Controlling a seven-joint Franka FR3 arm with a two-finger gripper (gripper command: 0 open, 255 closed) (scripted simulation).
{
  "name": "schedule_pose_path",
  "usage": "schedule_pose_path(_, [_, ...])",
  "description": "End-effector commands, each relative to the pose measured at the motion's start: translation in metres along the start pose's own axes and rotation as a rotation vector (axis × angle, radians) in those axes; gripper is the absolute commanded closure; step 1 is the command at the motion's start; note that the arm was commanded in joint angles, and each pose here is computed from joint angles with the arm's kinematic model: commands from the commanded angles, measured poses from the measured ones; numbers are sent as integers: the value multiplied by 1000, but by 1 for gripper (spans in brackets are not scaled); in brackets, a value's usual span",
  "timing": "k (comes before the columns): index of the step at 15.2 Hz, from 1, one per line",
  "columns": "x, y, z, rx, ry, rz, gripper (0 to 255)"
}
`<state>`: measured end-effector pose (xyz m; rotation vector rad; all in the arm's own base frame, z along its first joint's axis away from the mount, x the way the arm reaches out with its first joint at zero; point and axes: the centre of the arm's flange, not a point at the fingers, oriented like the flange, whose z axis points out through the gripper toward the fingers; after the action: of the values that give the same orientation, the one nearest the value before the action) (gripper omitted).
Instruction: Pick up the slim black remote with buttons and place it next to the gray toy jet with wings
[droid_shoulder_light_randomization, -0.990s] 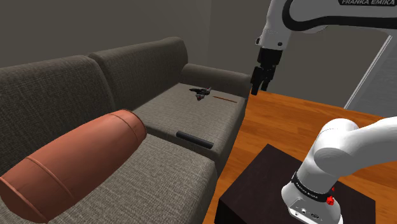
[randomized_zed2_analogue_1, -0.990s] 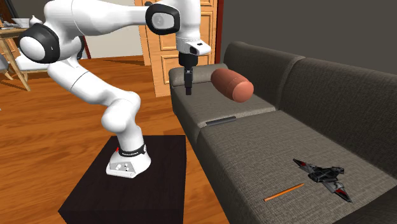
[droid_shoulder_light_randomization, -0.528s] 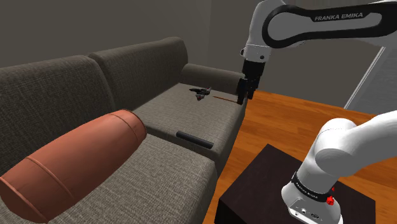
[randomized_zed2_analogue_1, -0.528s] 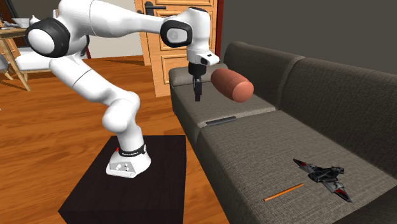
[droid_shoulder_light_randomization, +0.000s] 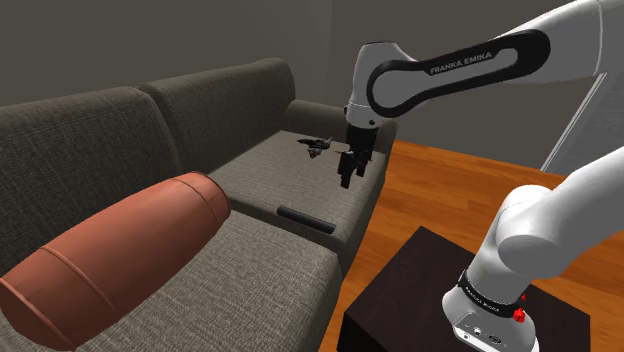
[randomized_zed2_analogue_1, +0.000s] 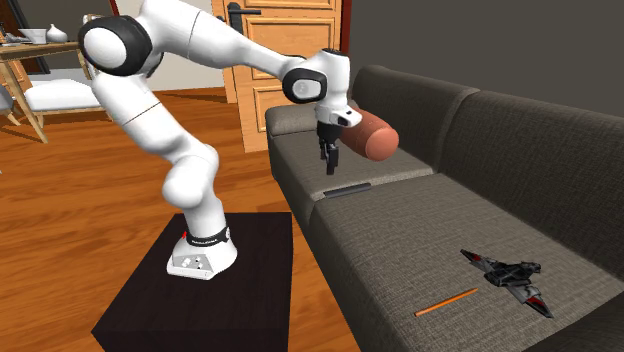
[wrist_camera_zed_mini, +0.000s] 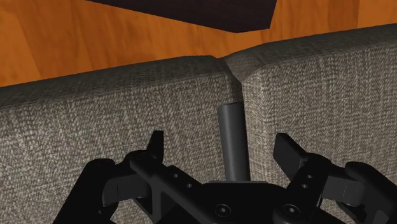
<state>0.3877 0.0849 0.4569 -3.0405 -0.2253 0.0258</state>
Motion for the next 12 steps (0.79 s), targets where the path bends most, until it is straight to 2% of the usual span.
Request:
schedule_pose_path(1, [16, -10, 19, -2, 2, -21, 0])
schedule_pose_path(10, [84, -55, 106, -12, 1, -111, 0])
schedule_pose_path(12, [85, -56, 113, -13, 1, -113, 0])
